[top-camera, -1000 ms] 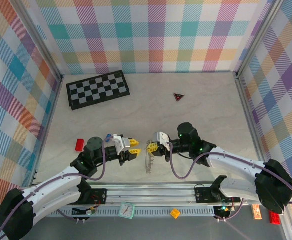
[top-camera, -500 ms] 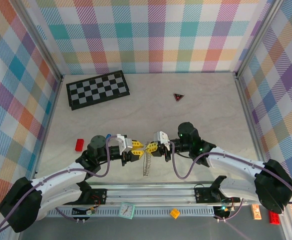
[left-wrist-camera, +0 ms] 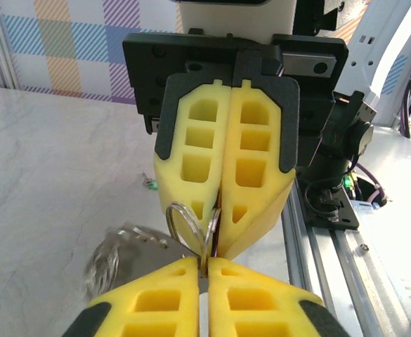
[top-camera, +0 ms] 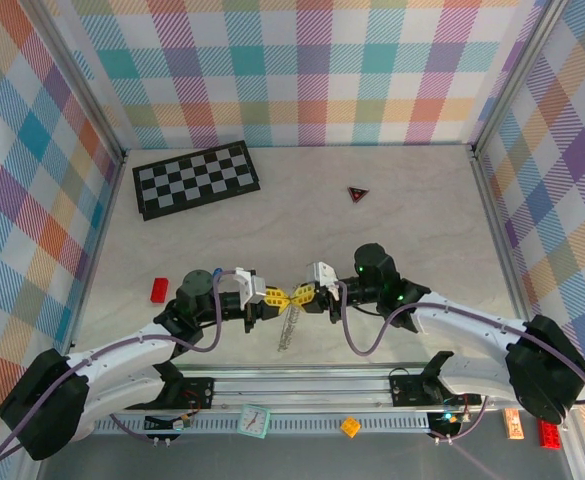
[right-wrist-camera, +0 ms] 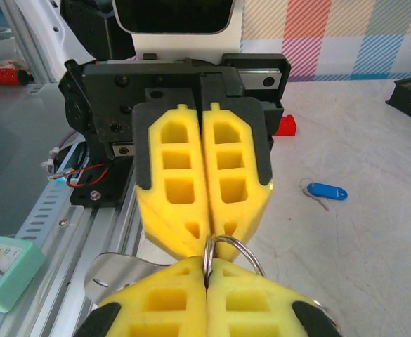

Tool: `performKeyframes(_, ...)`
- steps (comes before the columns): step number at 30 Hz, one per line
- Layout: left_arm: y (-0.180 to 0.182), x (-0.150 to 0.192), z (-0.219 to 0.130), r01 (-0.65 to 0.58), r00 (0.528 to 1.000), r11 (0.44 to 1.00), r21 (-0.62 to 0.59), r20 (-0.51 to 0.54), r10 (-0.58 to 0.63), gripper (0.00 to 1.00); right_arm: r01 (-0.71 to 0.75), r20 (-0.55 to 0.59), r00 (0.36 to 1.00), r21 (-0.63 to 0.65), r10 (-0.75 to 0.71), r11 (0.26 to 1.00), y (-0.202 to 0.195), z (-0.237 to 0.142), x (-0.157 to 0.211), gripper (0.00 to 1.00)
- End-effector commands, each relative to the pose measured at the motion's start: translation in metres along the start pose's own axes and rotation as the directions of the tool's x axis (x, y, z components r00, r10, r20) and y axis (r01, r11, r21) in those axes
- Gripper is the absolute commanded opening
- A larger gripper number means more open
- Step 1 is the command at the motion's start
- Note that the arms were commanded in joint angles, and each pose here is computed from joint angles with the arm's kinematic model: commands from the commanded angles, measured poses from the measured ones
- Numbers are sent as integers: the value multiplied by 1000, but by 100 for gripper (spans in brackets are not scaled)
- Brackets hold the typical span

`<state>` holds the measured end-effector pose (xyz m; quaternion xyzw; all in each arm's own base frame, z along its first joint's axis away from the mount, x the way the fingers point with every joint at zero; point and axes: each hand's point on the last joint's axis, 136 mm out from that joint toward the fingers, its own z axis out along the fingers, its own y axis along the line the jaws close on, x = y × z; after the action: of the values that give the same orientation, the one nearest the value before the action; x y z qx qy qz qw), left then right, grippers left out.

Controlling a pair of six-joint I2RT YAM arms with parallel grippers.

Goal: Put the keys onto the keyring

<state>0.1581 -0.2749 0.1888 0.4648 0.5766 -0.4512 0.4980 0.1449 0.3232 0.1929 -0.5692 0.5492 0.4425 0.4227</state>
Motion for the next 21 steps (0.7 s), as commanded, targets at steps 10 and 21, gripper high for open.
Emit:
performKeyframes(10,2,-17,0,-125,991,991,-50,-45,123,0,86,-198,978,94,-66,992,-9,-18,9,23)
performKeyframes(21,-5,-8,4,-174,976,984,-26,-141,169,0,93,-214,973,43,-82,995,-2,-8,6,21)
